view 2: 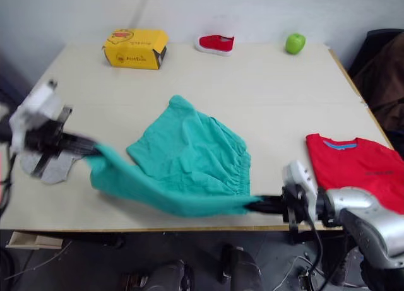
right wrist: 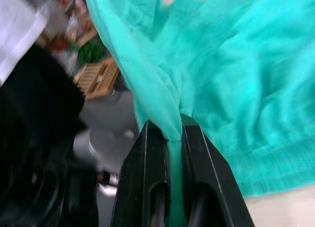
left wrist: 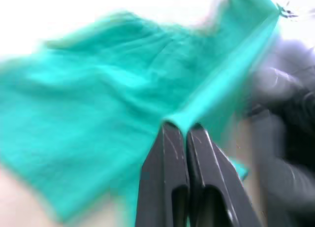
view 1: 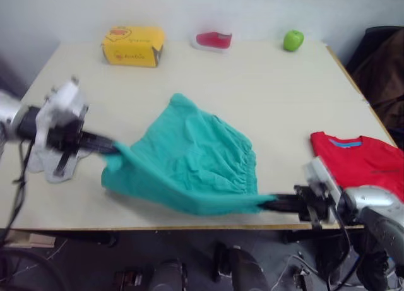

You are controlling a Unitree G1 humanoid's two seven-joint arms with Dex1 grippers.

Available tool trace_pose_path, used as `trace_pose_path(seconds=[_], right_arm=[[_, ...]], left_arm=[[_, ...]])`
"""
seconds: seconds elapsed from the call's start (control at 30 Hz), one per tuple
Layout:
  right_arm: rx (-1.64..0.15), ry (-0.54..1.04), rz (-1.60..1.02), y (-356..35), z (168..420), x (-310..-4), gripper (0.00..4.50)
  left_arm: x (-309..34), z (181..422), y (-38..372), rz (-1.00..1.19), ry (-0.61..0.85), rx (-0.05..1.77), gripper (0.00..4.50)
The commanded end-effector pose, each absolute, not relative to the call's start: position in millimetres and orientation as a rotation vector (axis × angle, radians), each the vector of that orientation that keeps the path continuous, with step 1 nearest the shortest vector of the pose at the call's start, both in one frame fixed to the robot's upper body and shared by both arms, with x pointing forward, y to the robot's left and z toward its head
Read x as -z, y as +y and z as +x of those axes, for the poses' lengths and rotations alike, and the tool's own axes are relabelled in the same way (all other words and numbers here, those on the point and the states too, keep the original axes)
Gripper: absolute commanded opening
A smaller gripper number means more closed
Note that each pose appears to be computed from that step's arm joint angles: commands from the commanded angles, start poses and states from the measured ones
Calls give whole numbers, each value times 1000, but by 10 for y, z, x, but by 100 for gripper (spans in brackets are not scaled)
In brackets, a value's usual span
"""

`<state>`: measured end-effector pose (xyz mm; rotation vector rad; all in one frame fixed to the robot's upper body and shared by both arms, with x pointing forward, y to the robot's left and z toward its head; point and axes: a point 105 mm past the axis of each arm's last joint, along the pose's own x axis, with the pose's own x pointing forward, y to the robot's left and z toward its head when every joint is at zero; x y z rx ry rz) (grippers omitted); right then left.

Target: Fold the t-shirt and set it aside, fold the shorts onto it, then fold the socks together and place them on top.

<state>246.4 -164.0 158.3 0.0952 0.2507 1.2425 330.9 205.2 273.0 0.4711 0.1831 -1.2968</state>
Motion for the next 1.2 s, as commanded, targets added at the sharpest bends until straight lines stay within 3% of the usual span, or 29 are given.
trace_pose_path(seconds=[0.03,0.2,0.5,0.6,0.77,0.93,1.0,1.07,1.2], right_arm=[[-1077,265,182,-1799,2735,-1567,5],[-934,248,199,-1740,3086,-1561,5],[-744,225,115,-1668,3484,-1487,5],[-727,140,32,-1680,3480,-1666,88],[-694,61,-166,-1773,3346,-1879,265],[-812,-41,-507,-1629,2977,-2051,438],[-932,-37,-620,-1464,2747,-1985,450],[-1014,-26,-678,-1351,2582,-1909,450],[-1067,9,-764,-1253,2475,-1716,450]], left_arm=[[-2839,3988,2072,611,103,985,0],[-2779,4468,1830,746,22,732,0],[-2496,4681,1582,760,34,607,0],[-2464,4673,1612,751,45,611,65],[-2696,4670,1754,714,-31,545,221],[-3021,4525,1813,761,-175,605,378],[-2934,4312,1820,778,-169,815,444],[-2742,4044,1910,809,-125,1024,448],[-2193,3679,2237,865,102,1173,448]])
